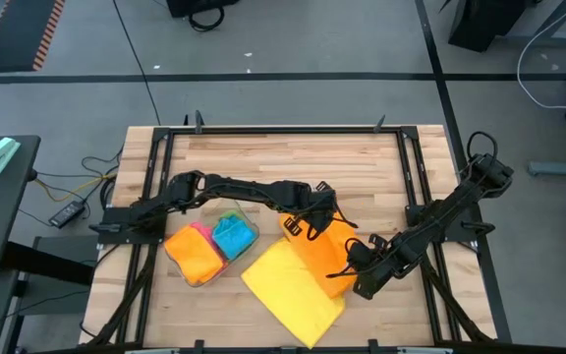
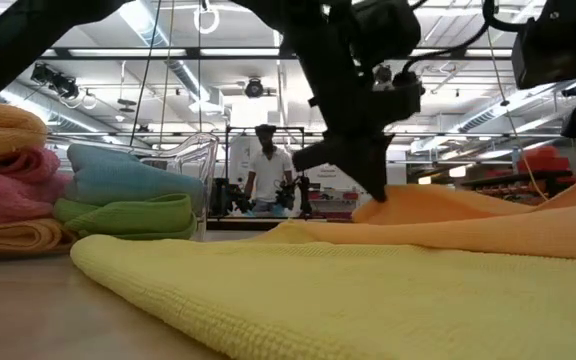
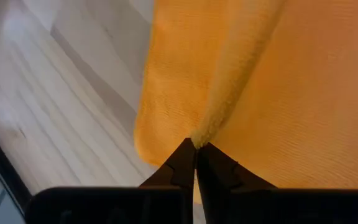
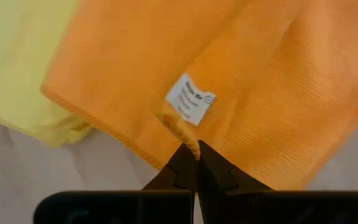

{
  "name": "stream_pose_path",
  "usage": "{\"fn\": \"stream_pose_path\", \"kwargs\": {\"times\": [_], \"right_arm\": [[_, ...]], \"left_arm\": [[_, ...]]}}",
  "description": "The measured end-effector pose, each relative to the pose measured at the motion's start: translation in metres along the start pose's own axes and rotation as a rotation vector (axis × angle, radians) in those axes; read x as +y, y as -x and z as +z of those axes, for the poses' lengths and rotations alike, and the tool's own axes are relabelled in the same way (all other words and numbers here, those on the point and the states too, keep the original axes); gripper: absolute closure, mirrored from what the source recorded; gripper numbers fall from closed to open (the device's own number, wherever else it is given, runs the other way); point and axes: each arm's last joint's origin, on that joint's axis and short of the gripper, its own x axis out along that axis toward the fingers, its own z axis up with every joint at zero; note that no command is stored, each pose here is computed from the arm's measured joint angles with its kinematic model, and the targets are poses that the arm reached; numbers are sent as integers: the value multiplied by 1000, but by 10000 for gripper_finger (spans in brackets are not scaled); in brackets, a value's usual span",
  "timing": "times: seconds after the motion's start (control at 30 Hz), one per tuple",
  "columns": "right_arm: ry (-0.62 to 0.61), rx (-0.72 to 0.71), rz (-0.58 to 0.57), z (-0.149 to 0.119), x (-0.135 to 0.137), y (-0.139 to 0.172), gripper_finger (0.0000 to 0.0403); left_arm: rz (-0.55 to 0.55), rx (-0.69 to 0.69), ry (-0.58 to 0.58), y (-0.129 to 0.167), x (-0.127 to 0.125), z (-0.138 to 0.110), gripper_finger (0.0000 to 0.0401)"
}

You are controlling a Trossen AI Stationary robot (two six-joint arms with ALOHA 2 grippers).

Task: Fold microfiber towels
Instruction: Fold the orange microfiber cloth

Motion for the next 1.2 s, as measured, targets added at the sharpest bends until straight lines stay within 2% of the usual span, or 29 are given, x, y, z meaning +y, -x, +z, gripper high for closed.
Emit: {"fn": "stream_pose_path", "kwargs": {"times": [0.2, 0.3, 0.37, 0.73, 0.93, 1.2], "right_arm": [[-46, 8, -13, -1, 0, -5, 383], [-52, 16, -33, -2, 0, -7, 365], [-69, 17, -37, -2, 0, -9, 352], [-181, 34, -53, -6, -2, -10, 283], [-204, 53, -44, -8, -1, -8, 277], [-128, -23, -17, -6, 10, 1, 281]], "left_arm": [[-13, 22, -12, -14, 1, -8, 391], [19, 2, -2, -23, 4, -8, 395], [9, 16, -6, -25, 2, -9, 389], [101, -21, -29, -46, 5, -5, 362], [137, -29, -13, -53, 9, -7, 328], [227, -55, -23, -52, 17, -3, 278]]}}
